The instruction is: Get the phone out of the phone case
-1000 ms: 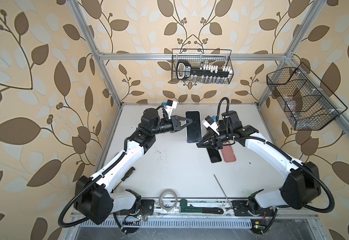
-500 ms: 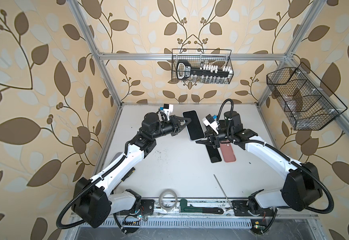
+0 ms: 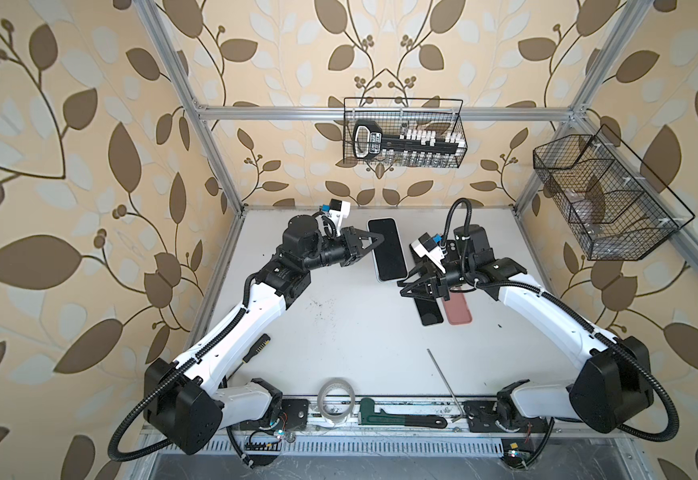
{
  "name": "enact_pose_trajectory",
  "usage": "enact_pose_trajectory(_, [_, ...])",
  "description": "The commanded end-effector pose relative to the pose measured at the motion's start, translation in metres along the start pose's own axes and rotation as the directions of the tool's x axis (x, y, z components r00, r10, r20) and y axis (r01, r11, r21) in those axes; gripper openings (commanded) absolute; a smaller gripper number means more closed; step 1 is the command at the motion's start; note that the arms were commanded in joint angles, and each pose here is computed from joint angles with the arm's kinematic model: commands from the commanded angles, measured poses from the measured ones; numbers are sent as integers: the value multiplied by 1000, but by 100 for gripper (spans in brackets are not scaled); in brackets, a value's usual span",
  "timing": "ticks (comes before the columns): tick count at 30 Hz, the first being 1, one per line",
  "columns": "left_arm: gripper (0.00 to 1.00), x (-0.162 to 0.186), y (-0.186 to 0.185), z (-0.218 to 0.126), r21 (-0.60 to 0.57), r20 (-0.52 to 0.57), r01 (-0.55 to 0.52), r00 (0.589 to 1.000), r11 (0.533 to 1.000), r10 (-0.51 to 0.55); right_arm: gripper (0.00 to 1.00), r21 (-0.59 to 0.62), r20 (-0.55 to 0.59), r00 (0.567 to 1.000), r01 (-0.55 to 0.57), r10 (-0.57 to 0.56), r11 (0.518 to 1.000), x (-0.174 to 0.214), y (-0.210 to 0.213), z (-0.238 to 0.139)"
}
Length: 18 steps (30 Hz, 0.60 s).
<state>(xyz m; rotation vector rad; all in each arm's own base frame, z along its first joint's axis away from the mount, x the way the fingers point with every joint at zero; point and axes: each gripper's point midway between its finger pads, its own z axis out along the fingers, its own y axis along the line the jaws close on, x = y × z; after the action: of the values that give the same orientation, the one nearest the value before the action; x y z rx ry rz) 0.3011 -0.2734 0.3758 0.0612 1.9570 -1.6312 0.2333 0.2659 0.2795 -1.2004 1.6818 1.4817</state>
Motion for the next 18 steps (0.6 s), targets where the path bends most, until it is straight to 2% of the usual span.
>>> enact_pose_trajectory(1, [0,1,-27,3,82,-50,-133,989,988,137,40,-46,1,999,52,-52,998,-8,17,-3])
enact_pose_trajectory(4, [0,4,-26,8,104,-84,-124,988,987,133,40,-33,-4,999,51,-51,998,-11,14,-2])
enact_pose_trajectory(10, [0,7,-25,5,104,-82,-138,986,985,147,39,-36,-2,999,54,-54,998,-17,10,-1])
enact_pose_trajectory(18, [0,7,-24,4,97,-80,-139,986,986,147,26,-46,-6,999,43,-44,998,-19,4,2])
